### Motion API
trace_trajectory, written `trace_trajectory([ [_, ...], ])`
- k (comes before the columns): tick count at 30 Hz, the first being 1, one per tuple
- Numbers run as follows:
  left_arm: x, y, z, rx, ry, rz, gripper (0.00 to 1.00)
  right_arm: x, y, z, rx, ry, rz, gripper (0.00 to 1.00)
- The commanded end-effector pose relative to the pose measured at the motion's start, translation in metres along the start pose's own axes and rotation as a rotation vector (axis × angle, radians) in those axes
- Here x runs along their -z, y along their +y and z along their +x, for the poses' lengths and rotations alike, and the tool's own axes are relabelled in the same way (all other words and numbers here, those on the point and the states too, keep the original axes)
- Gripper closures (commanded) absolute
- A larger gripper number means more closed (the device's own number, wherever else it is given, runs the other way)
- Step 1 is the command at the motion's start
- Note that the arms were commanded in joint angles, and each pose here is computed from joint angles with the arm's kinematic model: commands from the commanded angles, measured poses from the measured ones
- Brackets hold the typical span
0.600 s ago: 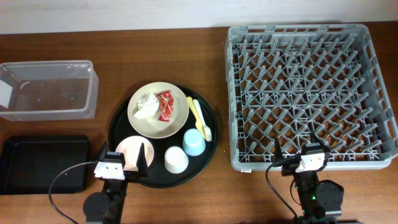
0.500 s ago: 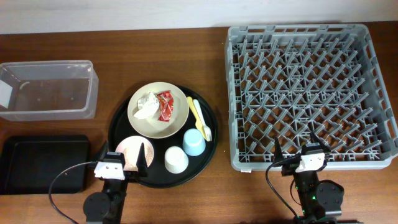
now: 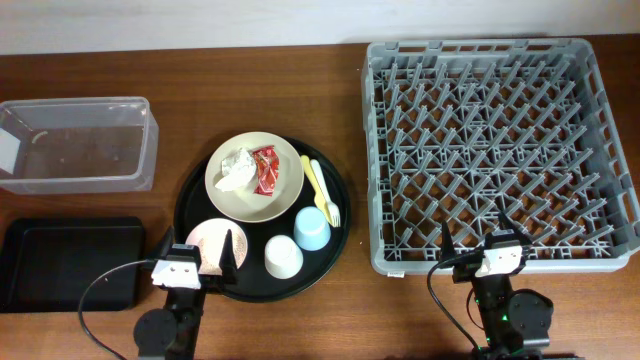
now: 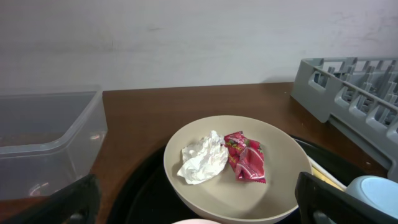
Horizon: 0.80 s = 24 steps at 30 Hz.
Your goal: Sort waste into correct bins and load items into the dishwasher rack
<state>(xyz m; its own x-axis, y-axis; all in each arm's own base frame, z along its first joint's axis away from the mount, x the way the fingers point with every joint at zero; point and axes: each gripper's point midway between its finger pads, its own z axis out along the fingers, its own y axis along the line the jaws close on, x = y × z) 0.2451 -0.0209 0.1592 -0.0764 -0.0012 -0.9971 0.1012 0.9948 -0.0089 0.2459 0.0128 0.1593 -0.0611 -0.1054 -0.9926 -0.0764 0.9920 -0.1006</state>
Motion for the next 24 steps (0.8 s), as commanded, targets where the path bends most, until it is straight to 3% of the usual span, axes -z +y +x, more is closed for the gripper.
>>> trace_trajectory([
  [1, -0.0001, 0.0003, 0.0015, 0.002, -0.003, -0.003, 0.01, 0.0001, -0.0028, 0.0026, -0.001, 0.006, 0.015, 0.02],
  [24, 0.0002, -0.0048, -0.0033, 0.001, -0.021, 0.026, 0.00, 0.0001, -0.0028, 0.0026, -0.001, 0.006, 0.015, 0.02],
])
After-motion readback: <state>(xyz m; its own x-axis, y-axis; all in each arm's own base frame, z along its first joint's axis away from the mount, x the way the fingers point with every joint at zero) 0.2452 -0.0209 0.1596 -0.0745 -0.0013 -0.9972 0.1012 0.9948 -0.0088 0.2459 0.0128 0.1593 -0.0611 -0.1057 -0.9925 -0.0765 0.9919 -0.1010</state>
